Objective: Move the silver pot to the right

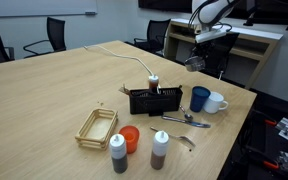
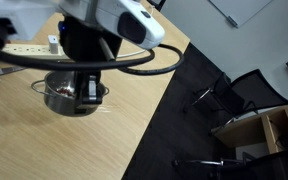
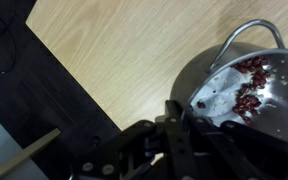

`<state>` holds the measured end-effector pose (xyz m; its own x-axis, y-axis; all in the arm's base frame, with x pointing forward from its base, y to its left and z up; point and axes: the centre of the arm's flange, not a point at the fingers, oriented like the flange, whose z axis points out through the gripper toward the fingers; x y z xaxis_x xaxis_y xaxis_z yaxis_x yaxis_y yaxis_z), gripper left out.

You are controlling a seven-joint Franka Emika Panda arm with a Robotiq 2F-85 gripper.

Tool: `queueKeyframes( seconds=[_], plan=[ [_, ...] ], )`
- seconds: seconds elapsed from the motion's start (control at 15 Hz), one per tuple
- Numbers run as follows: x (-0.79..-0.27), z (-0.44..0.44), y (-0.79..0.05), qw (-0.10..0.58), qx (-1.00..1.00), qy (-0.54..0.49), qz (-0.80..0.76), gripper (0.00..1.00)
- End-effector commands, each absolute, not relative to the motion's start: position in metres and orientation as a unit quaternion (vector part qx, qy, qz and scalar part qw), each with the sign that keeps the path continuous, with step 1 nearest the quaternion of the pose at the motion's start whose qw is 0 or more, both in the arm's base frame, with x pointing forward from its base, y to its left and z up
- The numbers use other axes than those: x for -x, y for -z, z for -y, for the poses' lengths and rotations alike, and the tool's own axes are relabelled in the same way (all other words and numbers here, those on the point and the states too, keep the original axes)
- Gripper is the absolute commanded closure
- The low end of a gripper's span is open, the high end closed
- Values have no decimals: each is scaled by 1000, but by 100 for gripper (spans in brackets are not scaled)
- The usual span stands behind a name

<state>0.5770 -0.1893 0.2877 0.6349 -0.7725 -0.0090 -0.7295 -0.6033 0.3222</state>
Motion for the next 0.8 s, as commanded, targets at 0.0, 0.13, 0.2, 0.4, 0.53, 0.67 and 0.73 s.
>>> queueKeyframes(
  seconds=[0.0,0.13,0.2,0.4,0.53,0.67,0.73],
  plan=[
    [-581,199,-289,127,-895,123,410,99],
    [-575,202,-285,123,-896,145,400,99],
    [-572,204,-284,123,-897,152,398,99],
    [-565,201,-281,134,-894,140,403,94],
    [-565,202,-280,135,-894,141,402,94],
    [-566,202,-279,135,-894,141,402,94],
    [-566,202,-279,135,-894,141,402,94]
  ],
)
